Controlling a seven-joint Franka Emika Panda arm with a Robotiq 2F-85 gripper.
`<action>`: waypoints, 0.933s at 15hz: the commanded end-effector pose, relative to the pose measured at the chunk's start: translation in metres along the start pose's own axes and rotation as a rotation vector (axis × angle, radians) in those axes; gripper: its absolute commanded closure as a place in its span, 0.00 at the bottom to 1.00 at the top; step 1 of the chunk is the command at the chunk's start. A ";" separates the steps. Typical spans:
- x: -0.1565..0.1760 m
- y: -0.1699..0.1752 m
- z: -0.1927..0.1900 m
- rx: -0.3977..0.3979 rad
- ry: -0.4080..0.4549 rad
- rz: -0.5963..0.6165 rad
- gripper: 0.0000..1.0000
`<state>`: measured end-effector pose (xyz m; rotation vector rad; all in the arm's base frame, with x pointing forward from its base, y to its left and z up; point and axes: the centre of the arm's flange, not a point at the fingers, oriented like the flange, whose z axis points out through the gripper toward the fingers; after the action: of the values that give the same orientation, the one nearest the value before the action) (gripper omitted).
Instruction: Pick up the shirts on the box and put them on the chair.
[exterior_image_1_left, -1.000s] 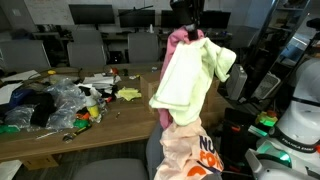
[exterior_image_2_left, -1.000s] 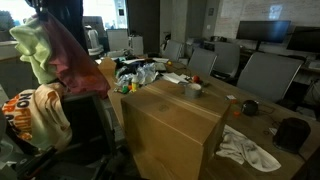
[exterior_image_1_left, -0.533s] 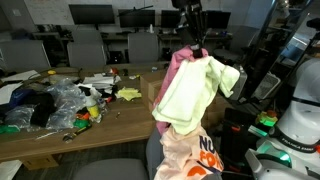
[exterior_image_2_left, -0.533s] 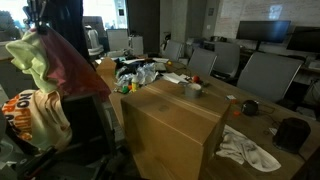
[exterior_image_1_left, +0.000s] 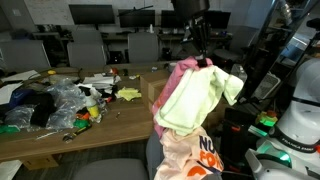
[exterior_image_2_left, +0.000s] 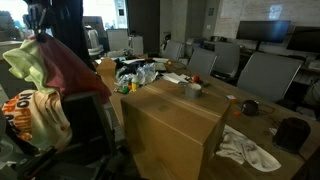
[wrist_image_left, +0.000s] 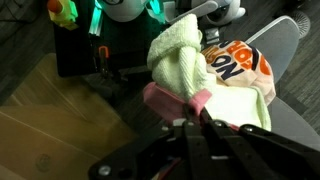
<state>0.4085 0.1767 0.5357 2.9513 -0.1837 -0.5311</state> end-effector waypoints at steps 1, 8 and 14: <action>-0.002 -0.005 0.008 0.008 -0.002 -0.016 0.98; 0.005 -0.020 0.036 -0.034 -0.055 -0.025 0.98; 0.013 -0.034 0.058 -0.036 -0.086 -0.048 0.98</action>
<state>0.4042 0.1937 0.4802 2.8813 -0.1235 -0.6539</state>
